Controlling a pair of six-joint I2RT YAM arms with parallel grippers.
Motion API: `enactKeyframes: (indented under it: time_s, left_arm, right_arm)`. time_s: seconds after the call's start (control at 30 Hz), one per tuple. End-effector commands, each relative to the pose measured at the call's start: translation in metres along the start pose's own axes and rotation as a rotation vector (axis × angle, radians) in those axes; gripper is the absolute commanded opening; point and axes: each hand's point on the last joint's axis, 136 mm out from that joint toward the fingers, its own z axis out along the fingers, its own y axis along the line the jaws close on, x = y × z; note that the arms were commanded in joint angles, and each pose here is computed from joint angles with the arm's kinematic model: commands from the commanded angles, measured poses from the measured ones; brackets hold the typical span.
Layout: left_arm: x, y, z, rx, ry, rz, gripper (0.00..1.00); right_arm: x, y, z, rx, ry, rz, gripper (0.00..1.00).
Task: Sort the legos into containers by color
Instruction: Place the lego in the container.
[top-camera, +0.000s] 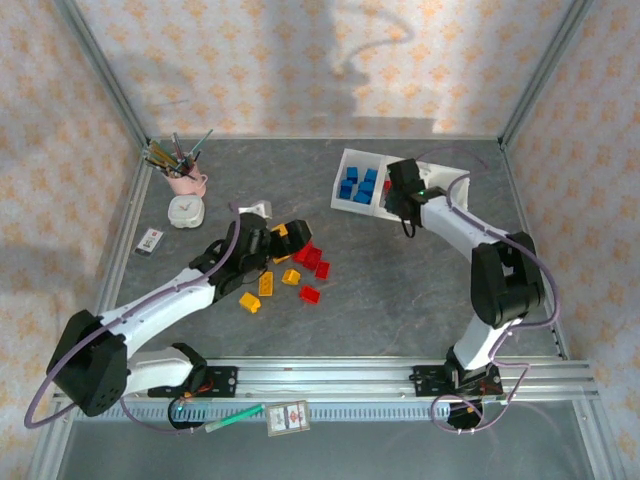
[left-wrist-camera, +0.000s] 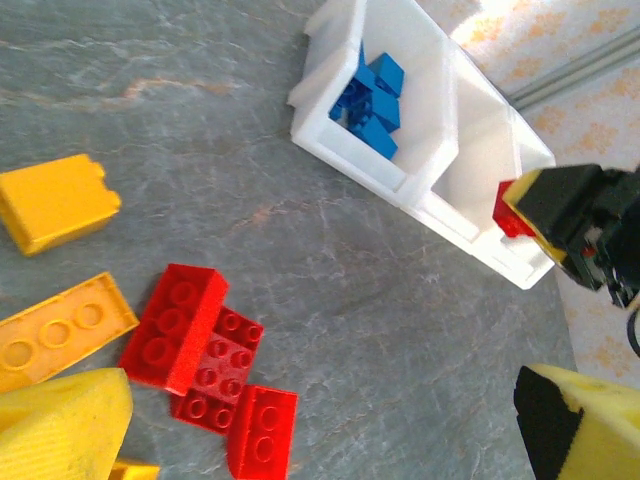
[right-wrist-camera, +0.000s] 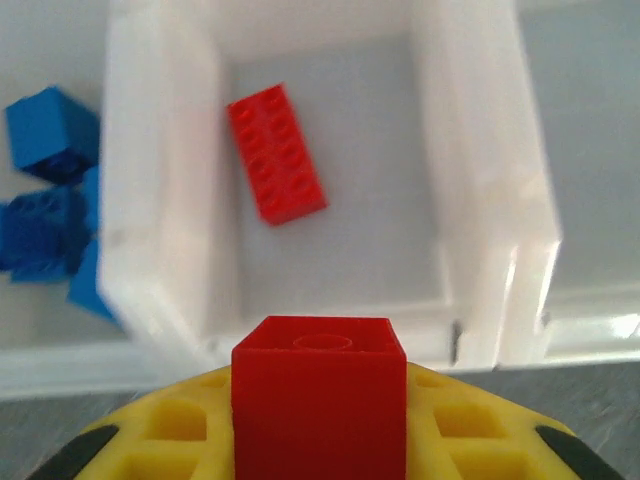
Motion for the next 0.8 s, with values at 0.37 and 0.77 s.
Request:
enactKeyframes:
  time_s: [0.37,0.77]
  left_arm:
    - [-0.016,-0.037,0.016,0.073,-0.019,0.040,0.99]
    - [-0.026,-0.040,0.012,0.068,-0.047,0.062,0.99]
  right_arm:
    - [-0.060,-0.008,0.061,0.111,-0.046,-0.040,0.39]
    - [-0.059,0.012,0.036,-0.003,-0.032,-0.035,0.53]
